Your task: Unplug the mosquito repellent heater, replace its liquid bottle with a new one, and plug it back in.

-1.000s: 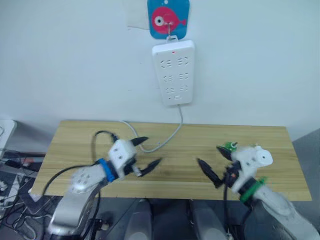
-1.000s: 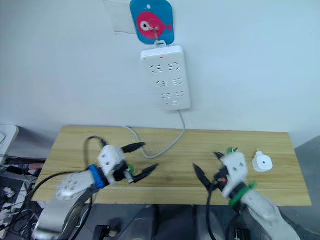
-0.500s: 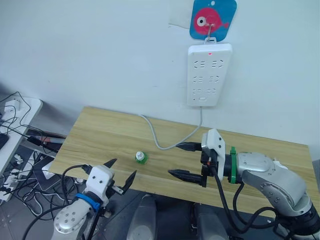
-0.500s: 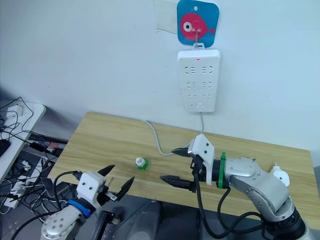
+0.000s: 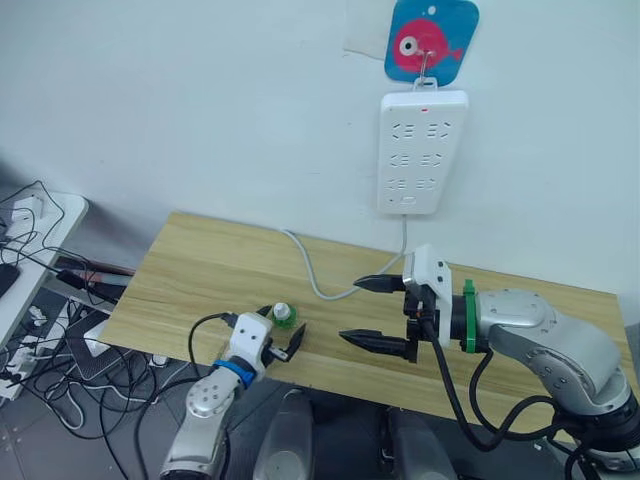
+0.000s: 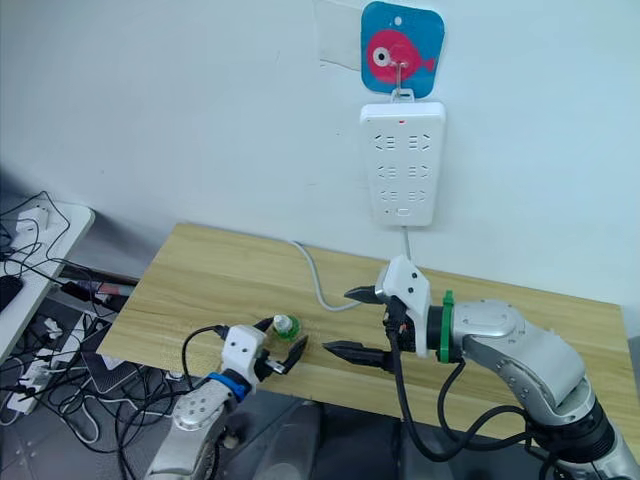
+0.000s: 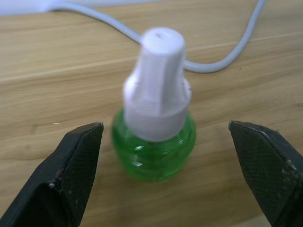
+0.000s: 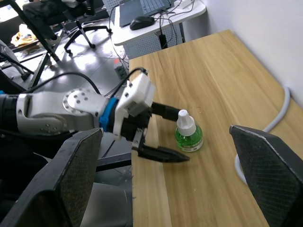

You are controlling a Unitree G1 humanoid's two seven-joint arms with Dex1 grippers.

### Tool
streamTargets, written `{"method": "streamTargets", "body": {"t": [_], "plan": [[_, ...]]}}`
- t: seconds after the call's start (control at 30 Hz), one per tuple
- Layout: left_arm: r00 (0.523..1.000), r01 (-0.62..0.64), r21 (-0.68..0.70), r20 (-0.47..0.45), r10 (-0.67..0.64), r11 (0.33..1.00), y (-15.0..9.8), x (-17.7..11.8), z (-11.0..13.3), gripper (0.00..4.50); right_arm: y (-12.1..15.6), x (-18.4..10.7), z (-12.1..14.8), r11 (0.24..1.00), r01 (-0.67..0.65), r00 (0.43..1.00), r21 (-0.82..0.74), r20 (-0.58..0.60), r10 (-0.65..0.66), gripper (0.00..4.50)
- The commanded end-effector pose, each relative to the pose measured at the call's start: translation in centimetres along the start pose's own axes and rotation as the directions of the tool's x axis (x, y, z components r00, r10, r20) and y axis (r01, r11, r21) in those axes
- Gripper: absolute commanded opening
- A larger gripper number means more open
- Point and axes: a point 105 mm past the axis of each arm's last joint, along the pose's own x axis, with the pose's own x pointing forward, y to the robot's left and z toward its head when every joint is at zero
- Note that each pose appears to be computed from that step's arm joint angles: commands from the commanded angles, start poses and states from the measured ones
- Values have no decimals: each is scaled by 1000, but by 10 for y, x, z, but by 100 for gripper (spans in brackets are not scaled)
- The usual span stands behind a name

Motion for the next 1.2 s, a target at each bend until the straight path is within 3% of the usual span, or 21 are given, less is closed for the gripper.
{"method": "streamTargets", "body": {"t": [0.03,0.13,0.17,0.23,0.33,0.43,0.7,0.8,0.97,1.2], "plan": [[999,-45,14,17,45,999,5,4,-1,450,4,-4,12,999,4,1000,-37,27,-3,449],[996,-86,14,-3,86,996,11,5,-7,450,0,-7,11,999,28,999,-34,24,-28,449],[997,-82,22,-11,82,996,11,4,-10,431,-1,-8,11,999,38,999,-33,23,-37,450],[998,-63,13,-15,64,998,8,1,-14,392,-2,-9,12,998,48,999,-29,24,-47,450],[999,-47,12,-1,47,999,5,0,-11,299,-3,-9,11,998,60,998,-24,22,-60,450],[999,-24,64,42,22,998,4,5,2,220,-6,-10,6,997,77,997,-20,8,-77,450],[952,195,314,167,-256,929,-20,22,73,220,-19,-9,-6,977,210,978,-20,-1,-211,450],[905,331,367,137,-403,869,-35,24,93,220,-18,-5,-8,972,233,972,-4,14,-233,450],[789,564,369,22,-614,738,-54,28,107,220,-14,3,-16,965,260,966,-26,4,-260,450],[669,698,353,-12,-743,623,-69,38,130,220,-20,17,-9,929,368,926,29,80,-369,450]]}}
